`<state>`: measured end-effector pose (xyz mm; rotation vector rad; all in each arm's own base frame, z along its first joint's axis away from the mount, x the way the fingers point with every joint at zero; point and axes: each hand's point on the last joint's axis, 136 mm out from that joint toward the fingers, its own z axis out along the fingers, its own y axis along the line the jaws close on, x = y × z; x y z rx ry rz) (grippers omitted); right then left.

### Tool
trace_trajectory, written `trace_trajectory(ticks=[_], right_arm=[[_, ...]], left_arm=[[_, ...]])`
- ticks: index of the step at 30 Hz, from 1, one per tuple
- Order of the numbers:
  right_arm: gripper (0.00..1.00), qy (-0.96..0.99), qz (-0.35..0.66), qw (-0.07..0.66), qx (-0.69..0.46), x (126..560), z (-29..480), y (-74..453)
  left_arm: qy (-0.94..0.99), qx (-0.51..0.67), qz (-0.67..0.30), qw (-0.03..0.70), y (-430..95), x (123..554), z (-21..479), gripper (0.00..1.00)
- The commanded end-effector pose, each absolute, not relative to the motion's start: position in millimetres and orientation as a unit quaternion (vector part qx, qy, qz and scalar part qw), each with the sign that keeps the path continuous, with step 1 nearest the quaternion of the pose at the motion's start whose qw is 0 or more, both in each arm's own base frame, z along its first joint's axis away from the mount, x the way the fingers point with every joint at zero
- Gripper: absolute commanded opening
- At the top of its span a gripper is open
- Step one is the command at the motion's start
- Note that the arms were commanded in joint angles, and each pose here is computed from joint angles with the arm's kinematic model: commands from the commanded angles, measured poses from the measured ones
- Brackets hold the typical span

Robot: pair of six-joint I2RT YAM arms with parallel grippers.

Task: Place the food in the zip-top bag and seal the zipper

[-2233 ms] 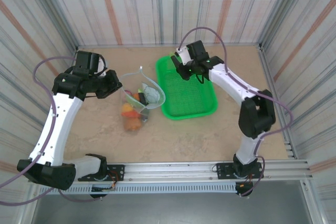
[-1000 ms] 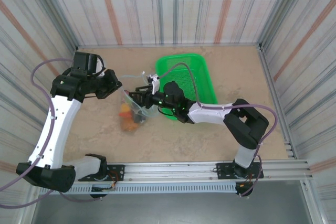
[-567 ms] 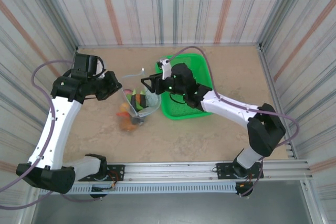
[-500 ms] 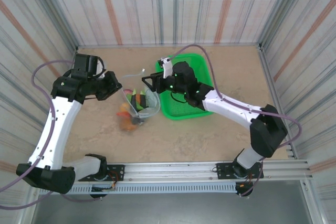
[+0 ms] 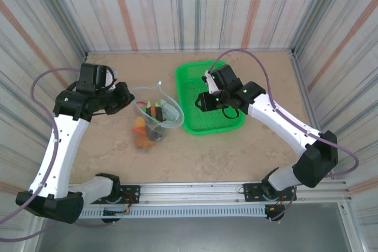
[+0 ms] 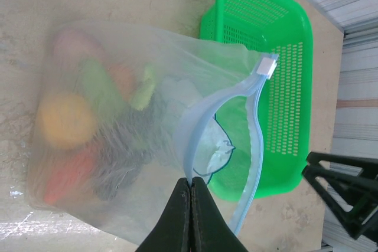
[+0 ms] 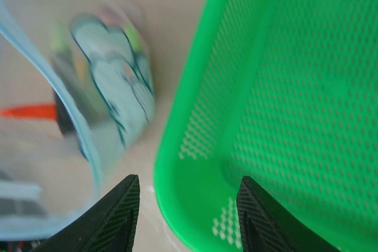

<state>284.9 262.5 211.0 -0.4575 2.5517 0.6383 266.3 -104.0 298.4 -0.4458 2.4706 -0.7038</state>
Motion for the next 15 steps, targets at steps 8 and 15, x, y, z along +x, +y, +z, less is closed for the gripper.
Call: trace_trajectory(ticks=[8, 15], right_arm=[[0.39, 0.943, 0.188, 0.068, -0.266, 183.5, 169.6, 249.1], [0.32, 0.943, 0.194, 0.022, -0.269, 136.9, 141.2, 245.9]], left_arm=[[0.917, -0.151, -0.236, 0.284, -92.5, 256.6, 304.3, 0.0], [0.917, -0.147, -0.244, 0.278, -98.5, 262.9, 307.4, 0.0]])
